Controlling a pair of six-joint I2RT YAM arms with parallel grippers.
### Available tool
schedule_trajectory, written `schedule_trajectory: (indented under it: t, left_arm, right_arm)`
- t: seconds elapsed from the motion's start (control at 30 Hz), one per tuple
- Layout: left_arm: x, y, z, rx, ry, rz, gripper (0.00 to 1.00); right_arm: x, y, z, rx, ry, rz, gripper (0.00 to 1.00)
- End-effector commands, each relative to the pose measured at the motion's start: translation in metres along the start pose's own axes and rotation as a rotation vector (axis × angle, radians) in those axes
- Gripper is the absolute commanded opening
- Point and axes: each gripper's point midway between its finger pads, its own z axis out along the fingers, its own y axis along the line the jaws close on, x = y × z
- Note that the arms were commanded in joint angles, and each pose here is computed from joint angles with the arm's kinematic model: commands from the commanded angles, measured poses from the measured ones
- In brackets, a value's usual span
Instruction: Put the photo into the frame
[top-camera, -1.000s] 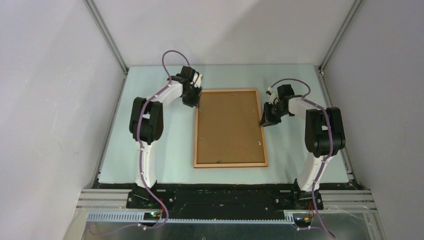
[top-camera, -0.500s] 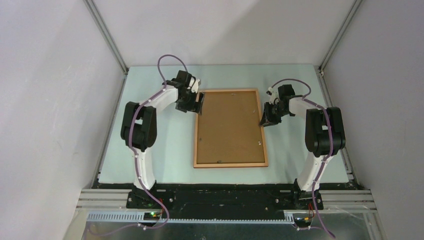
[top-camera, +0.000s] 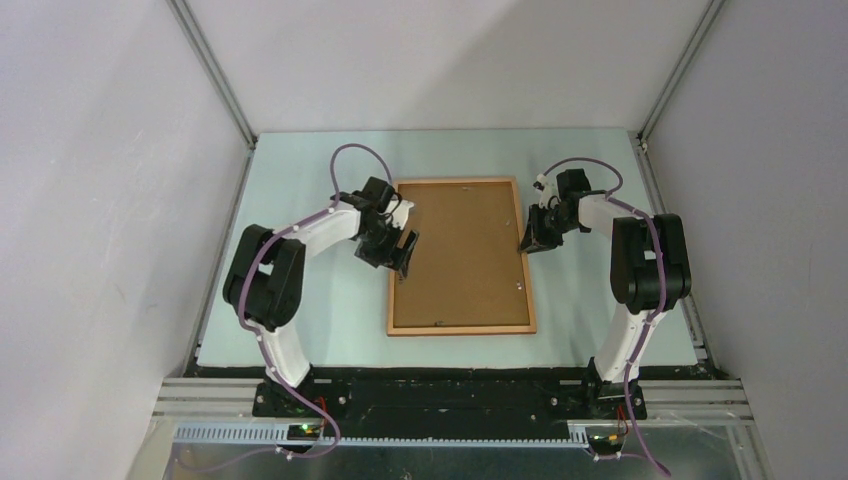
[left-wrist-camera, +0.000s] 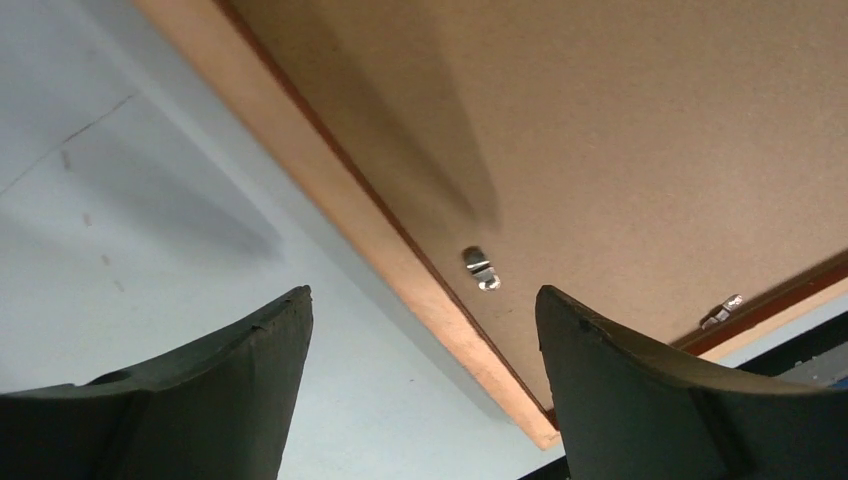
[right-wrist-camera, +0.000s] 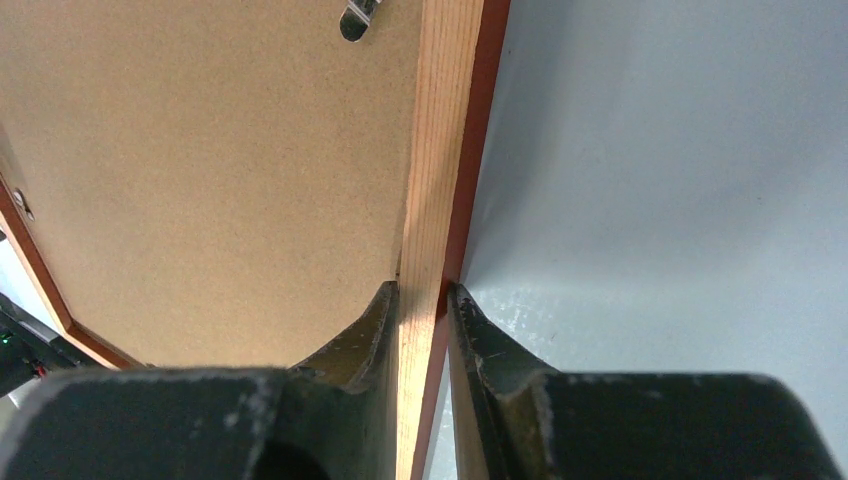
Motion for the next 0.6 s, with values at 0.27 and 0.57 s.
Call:
schedule_trajectory:
  t: [0.27, 0.57]
  left_arm:
    - [0.002, -0.008, 0.016, -0.016, 0.023, 0.042, 0.81]
    - [0.000, -0.004, 0.023, -0.060, 0.021, 0.053, 0.69]
  right_arm:
    - [0.009, 0.006, -0.002, -0.059, 0.036, 0.019, 0.00]
    - [0.011, 0.006, -0.002, -0.077, 0.043, 0.029, 0.00]
